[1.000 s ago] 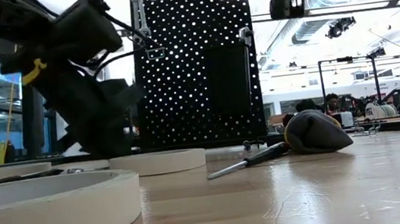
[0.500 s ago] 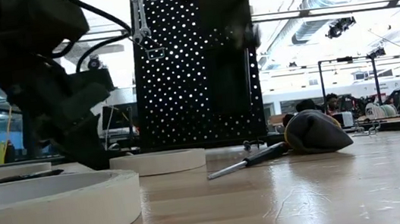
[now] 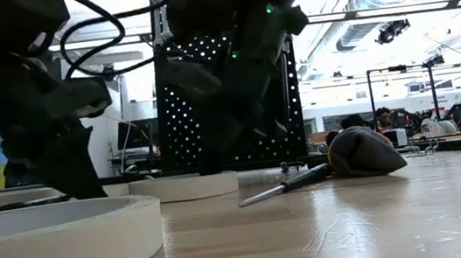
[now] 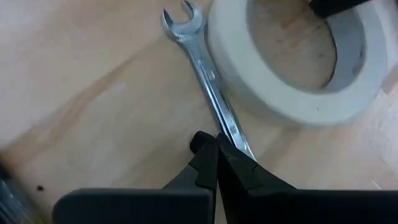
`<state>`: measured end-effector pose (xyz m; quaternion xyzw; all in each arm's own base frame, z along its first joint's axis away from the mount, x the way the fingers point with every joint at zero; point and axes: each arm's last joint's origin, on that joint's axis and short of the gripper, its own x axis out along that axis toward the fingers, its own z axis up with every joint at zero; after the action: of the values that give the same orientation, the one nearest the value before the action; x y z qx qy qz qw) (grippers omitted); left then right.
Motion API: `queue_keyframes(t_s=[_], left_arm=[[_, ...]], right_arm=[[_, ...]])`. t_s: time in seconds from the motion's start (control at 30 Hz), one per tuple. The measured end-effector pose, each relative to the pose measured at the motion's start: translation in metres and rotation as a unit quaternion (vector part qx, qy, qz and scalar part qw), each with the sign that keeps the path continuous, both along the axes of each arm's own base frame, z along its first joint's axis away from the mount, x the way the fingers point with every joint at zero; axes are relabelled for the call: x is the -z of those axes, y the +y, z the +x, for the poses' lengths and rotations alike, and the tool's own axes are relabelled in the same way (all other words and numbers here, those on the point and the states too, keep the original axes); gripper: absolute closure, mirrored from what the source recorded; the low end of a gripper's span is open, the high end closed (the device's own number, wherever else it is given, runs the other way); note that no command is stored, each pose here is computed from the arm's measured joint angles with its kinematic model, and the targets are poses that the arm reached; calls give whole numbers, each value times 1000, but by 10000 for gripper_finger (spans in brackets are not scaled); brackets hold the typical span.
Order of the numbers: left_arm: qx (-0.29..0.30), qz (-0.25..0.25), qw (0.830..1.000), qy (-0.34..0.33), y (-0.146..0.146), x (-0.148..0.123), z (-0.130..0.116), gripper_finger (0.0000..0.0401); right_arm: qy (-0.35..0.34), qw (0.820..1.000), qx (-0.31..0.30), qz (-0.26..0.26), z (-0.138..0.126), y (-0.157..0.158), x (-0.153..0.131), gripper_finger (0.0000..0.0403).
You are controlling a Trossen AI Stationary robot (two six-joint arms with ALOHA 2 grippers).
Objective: Hang tools onto peg board
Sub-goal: Hang the 12 mm tool onto the pegboard aligned with the others
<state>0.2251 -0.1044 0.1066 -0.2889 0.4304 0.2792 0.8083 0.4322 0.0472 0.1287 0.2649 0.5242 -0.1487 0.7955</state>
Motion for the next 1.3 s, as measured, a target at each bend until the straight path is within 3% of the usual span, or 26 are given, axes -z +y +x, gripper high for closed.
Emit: queue_keyframes(t_s=[0.13,0.3,0.43,0.53,0.67,0.83,1.0,1.2,1.3], left_arm=[[0,-10,1000,-6,-1,-4,0,401],[10,10,1000,-10,-1,-5,0,401],[16,20,1000,-10,-1,-5,0,401],[16,22,1000,-10,-1,-5,-1,401],[13,30,999,-14,0,-5,0,401],[15,32,999,-15,-1,-5,-1,401],[17,35,999,-17,-3,-5,-2,401],[18,34,999,-17,-3,-5,-2,401],[19,31,999,-16,-3,-5,-2,401]], right_arm=[[150,986,-33,-66,-31,-4,4,403],[224,966,-77,-108,-57,-9,-22,403],[132,986,-49,-89,-60,-4,-68,403],[30,997,-70,-33,-53,13,-91,403],[-98,981,-159,58,-34,49,-101,403],[-146,959,-221,97,-15,90,-65,403],[-197,935,-254,149,4,103,-38,403],[-204,930,-263,152,12,121,6,403],[-173,938,-255,160,10,128,24,403]])
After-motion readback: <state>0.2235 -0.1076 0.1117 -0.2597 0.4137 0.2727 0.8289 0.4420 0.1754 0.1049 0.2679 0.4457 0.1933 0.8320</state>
